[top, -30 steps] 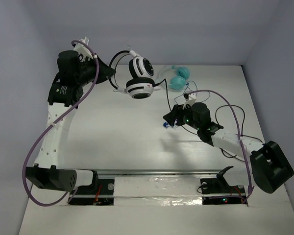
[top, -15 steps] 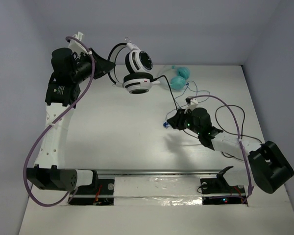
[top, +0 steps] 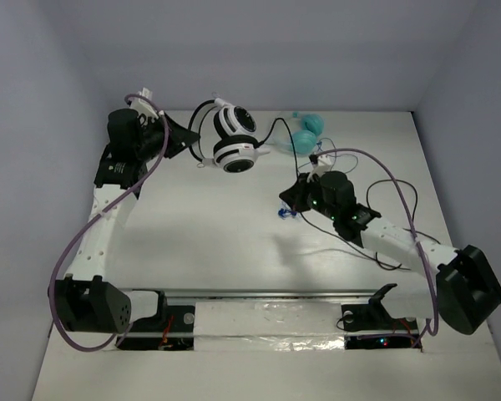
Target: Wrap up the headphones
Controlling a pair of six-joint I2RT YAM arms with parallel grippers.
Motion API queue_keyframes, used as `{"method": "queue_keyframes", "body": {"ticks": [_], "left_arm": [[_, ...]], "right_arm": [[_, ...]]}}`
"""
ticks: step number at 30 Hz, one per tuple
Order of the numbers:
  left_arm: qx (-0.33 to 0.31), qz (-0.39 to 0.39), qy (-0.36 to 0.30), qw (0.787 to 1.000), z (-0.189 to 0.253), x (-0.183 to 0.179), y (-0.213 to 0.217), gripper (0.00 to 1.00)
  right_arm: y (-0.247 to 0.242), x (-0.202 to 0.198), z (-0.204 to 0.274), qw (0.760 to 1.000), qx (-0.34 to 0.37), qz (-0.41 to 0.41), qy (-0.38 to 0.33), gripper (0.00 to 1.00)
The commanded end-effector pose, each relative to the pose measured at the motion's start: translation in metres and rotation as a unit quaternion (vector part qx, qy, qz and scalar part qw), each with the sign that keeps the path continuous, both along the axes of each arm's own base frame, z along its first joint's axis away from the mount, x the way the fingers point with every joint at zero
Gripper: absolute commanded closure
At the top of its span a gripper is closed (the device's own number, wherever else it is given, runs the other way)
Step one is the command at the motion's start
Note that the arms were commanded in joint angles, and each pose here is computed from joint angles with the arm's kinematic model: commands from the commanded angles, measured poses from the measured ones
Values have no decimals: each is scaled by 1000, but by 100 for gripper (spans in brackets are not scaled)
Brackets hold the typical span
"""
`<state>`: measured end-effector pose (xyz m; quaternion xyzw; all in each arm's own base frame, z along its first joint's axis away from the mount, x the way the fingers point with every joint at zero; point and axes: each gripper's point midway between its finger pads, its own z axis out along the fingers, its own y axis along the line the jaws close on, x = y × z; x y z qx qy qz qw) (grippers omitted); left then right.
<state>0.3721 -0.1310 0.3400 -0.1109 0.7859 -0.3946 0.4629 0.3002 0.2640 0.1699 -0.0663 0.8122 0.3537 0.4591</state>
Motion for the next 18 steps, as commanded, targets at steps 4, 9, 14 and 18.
{"method": "queue_keyframes", "body": {"ticks": [4,9,14,18], "left_arm": [[-64,9,-59,996,29,-9,-3,100],[-105,-13,-40,994,17,-16,-12,100],[-171,-13,-27,985,7,-16,-20,100],[-238,6,-30,971,12,-22,-36,100]], "right_arm": [[25,22,32,1000,-20,-16,-18,100],[41,47,14,998,-46,-30,0,100],[73,66,17,1000,-27,-14,4,100],[112,50,15,1000,-12,17,10,100]]}}
